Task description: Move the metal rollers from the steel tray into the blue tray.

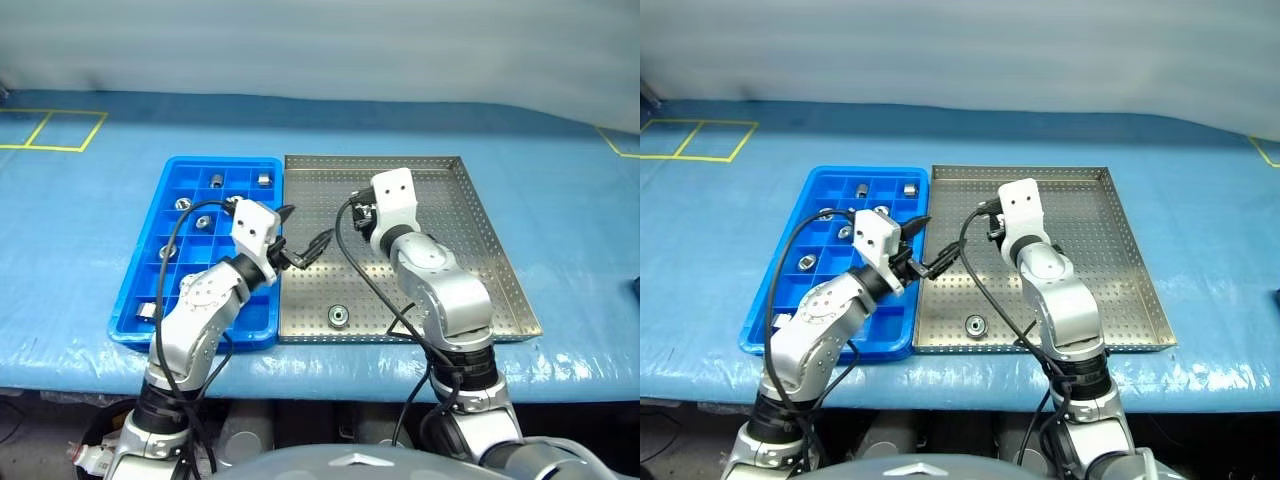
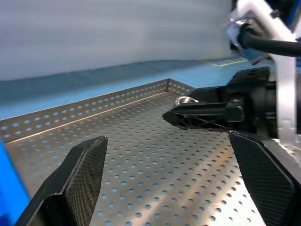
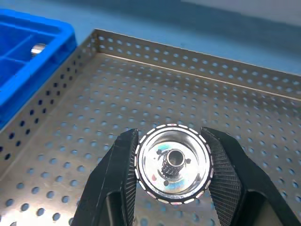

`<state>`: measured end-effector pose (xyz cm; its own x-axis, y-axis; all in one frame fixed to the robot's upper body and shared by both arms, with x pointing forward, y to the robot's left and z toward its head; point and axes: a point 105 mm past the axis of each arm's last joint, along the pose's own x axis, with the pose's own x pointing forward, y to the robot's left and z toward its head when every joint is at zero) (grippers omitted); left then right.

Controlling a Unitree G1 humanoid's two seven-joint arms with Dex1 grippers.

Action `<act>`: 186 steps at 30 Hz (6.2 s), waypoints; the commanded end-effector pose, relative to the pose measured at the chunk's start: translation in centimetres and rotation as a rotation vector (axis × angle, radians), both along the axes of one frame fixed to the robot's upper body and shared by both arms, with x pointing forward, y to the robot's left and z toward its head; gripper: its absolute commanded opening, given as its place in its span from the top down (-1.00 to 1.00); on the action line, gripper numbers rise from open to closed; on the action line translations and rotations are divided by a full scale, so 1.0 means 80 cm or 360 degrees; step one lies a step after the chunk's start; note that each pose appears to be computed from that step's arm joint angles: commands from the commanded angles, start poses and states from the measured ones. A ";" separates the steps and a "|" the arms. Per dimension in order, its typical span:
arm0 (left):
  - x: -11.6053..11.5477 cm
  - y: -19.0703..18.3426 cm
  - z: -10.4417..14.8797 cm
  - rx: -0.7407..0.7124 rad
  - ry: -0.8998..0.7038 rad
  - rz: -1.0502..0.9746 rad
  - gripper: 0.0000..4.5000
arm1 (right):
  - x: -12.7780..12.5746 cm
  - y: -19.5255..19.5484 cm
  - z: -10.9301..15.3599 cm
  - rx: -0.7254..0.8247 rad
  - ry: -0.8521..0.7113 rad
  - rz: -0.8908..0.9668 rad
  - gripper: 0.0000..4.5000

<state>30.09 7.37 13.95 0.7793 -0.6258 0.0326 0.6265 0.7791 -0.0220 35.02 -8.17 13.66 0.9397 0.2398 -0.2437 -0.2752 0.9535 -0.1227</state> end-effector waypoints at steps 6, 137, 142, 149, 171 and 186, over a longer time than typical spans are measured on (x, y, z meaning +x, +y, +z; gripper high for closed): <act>-0.013 0.059 0.021 0.0020 -0.0129 0.0366 -1.00 | 0.004 0.065 0.033 0.0010 -0.0182 0.0390 0.24; -0.053 -0.060 -0.019 0.0109 0.0060 -0.0624 -1.00 | -0.127 -0.127 -0.077 0.0114 0.0584 -0.0575 -0.99; -0.051 -0.059 -0.018 0.0107 0.0052 -0.0601 -1.00 | -0.120 -0.123 -0.070 0.0094 0.0547 -0.0536 -0.99; -0.036 -0.043 -0.014 0.0103 0.0020 -0.0434 -1.00 | -0.087 -0.113 -0.037 0.0051 0.0326 -0.0413 -0.99; -0.033 -0.029 -0.015 0.0101 0.0033 -0.0310 -1.00 | -0.029 -0.063 -0.063 0.0086 0.0108 -0.0152 -0.99; -0.033 -0.029 -0.015 0.0091 0.0041 -0.0294 -1.00 | -0.047 -0.056 -0.092 0.0134 0.0222 -0.0111 -0.32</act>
